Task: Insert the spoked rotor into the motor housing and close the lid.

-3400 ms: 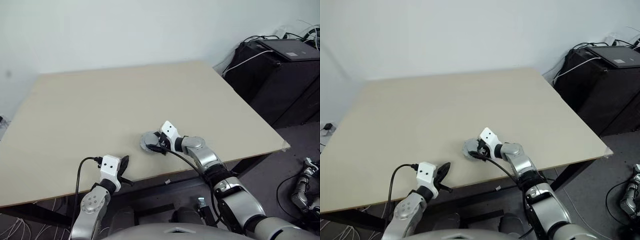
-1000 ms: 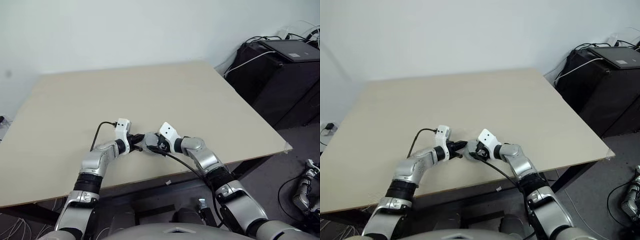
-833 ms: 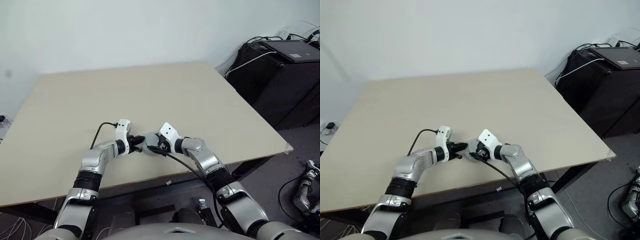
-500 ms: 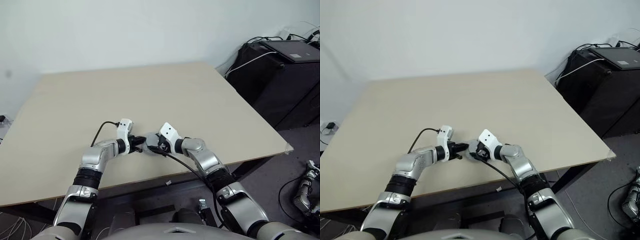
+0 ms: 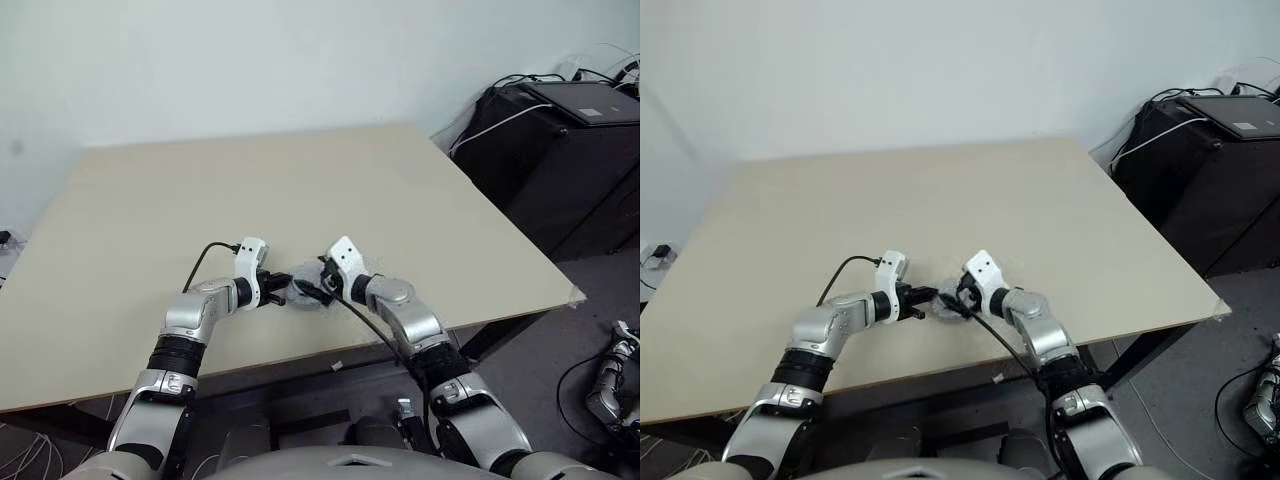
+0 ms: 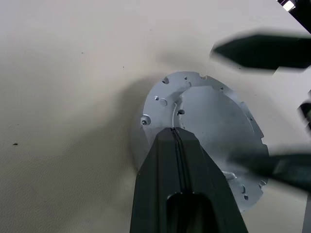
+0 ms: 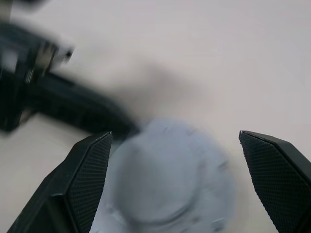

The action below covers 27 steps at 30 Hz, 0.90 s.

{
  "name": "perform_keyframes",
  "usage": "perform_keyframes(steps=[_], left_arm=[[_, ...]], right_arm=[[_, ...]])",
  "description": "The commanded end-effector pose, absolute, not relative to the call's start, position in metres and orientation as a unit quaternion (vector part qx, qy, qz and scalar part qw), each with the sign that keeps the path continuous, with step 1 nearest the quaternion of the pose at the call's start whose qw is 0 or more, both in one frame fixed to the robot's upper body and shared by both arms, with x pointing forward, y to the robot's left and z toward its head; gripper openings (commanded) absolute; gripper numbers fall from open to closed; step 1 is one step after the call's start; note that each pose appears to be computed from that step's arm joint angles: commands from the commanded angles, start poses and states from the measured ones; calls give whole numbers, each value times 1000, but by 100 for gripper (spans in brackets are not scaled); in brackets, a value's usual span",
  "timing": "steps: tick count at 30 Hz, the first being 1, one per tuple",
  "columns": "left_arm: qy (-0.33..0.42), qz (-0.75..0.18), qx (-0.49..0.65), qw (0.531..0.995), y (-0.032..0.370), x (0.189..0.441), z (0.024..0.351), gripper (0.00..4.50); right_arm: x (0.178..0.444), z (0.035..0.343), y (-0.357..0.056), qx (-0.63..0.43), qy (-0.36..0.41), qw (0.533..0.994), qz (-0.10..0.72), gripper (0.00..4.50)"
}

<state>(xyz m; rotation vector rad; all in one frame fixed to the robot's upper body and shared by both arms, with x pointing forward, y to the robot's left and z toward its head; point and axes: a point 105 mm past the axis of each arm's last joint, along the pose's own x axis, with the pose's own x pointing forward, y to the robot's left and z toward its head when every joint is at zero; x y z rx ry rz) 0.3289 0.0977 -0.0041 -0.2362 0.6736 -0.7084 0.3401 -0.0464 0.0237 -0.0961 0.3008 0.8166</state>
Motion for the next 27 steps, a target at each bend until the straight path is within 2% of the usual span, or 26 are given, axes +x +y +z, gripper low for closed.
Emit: perform_keyframes(steps=[1,3,5,9,13,19,27], left_arm=[[339,-353,-103,866,89,325,-9,0],[339,-355,-102,865,89,324,-10,0],[338,-357,-101,865,88,324,-10,0],[334,-360,-101,865,86,325,-9,0],[332,-361,-99,866,86,326,-8,0],[329,-360,-97,868,86,328,-8,0],[325,-359,-98,869,87,328,-7,0]], right_arm=[[353,67,-61,-5,68,938,341,448],[352,70,-73,29,70,949,305,448],[346,61,-82,67,103,954,272,448],[318,30,-88,158,196,937,242,448],[300,19,-86,236,246,911,231,448],[297,19,-84,335,266,877,218,448],[302,14,-72,393,292,846,212,448]])
